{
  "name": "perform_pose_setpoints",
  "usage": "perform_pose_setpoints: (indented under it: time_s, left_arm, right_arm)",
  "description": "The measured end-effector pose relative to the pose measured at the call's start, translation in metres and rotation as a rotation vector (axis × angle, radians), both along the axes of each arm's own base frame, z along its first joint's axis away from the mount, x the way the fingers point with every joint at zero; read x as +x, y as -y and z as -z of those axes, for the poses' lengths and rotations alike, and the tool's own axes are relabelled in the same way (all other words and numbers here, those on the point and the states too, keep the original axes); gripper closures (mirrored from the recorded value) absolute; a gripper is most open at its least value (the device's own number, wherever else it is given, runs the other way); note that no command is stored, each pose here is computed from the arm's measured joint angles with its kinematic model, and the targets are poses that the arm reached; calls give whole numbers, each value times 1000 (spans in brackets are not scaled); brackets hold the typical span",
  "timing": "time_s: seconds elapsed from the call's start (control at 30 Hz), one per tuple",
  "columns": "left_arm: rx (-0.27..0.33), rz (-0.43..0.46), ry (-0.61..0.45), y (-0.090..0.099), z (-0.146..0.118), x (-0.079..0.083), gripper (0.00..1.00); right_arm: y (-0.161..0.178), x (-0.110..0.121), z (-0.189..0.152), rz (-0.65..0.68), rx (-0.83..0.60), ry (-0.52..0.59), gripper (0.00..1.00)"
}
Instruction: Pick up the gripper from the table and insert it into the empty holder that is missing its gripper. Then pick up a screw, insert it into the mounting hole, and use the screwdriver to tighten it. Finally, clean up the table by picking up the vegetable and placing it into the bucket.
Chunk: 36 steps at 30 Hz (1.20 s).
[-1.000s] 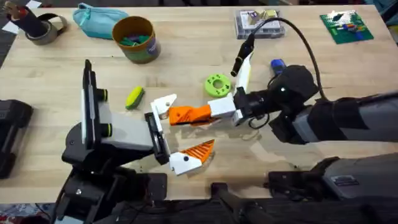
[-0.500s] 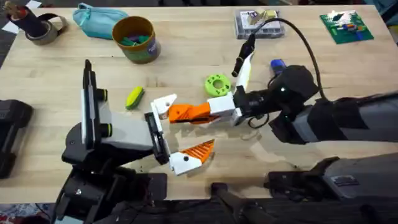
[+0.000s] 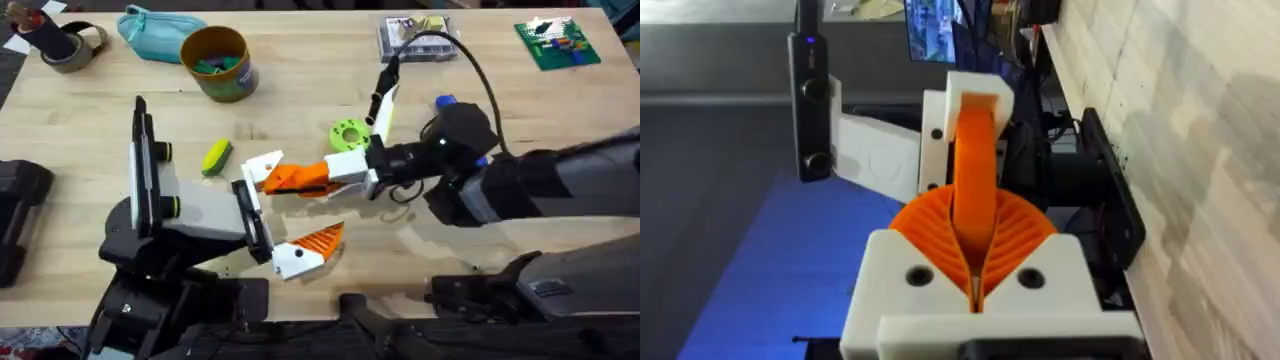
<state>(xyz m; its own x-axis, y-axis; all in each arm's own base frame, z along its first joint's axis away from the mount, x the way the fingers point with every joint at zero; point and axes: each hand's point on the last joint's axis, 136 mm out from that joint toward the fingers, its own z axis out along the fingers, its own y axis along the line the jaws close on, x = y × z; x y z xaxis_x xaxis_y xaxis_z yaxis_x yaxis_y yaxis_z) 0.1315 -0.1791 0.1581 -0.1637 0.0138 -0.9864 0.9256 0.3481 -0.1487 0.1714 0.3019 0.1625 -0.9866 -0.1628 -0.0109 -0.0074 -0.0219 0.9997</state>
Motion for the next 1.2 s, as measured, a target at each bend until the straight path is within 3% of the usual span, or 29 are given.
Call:
perform_pose_setpoints:
  time_s: [0.4,0.9,1.2]
  left_arm:
    - [-1,-25,-6,-2,0,4,14]
    - [-2,-15,-7,-1,0,2,14]
    - [0,-27,-5,-2,0,4,14]
  right_arm:
    - [-13,16,1,-30,-2,-22,979]
    - [-11,19,1,-41,-7,-34,979]
    - [-14,23,-1,-115,-9,-26,978]
